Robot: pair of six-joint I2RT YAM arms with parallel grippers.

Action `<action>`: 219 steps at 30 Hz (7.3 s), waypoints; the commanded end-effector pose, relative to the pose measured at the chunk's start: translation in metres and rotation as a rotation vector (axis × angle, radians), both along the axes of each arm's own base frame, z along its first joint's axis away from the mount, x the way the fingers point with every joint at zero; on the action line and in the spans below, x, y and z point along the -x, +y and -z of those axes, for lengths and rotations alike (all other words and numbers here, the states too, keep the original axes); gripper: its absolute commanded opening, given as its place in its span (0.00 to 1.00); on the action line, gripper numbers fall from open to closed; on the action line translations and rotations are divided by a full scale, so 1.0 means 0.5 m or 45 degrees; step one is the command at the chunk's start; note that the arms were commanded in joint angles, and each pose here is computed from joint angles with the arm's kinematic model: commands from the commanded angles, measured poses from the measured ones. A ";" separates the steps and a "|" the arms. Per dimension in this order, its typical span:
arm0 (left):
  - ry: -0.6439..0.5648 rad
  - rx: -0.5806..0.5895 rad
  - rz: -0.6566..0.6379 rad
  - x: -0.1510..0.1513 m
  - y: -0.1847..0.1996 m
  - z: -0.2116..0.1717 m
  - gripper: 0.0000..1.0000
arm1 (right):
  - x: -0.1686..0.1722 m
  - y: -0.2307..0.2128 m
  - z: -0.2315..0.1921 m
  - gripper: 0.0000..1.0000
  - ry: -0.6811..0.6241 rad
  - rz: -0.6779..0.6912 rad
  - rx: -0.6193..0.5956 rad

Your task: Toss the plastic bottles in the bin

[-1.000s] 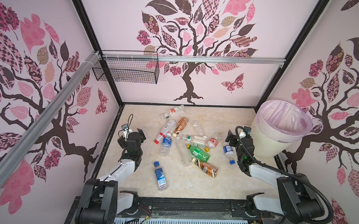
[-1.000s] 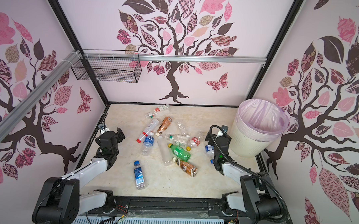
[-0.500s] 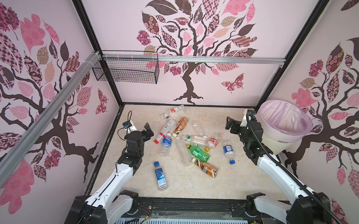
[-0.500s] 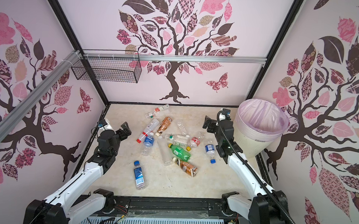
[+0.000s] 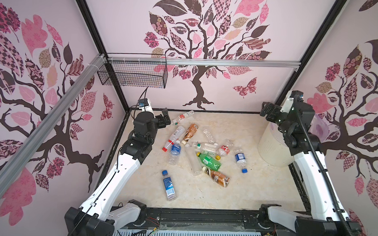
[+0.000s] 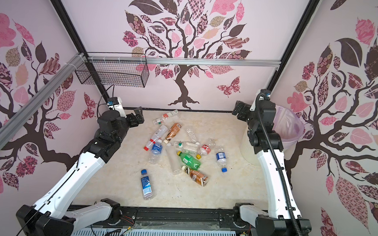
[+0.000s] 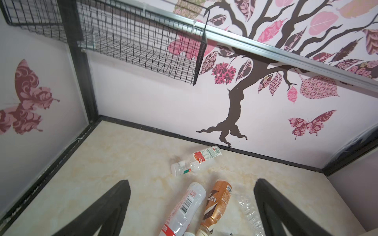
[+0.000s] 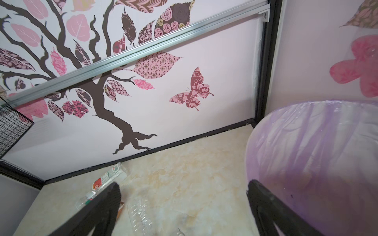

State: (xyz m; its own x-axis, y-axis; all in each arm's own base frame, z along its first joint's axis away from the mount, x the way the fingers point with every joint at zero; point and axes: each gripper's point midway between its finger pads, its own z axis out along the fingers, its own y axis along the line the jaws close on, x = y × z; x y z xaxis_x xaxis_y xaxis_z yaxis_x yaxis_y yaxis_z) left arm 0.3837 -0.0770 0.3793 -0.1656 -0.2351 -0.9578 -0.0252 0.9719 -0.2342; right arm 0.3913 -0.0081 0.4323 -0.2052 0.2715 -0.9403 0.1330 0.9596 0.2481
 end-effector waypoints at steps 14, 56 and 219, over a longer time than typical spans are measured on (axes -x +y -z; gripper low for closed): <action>0.034 -0.166 0.355 -0.018 -0.219 0.006 0.98 | -0.051 -0.072 0.167 0.97 0.674 0.173 0.281; 0.252 -0.216 0.259 -0.032 -0.253 0.095 0.98 | -0.190 -0.070 0.258 0.00 0.696 0.100 0.430; 0.879 1.348 -0.172 -0.410 -0.016 0.656 0.86 | 0.012 0.533 0.297 0.99 0.042 -0.766 0.378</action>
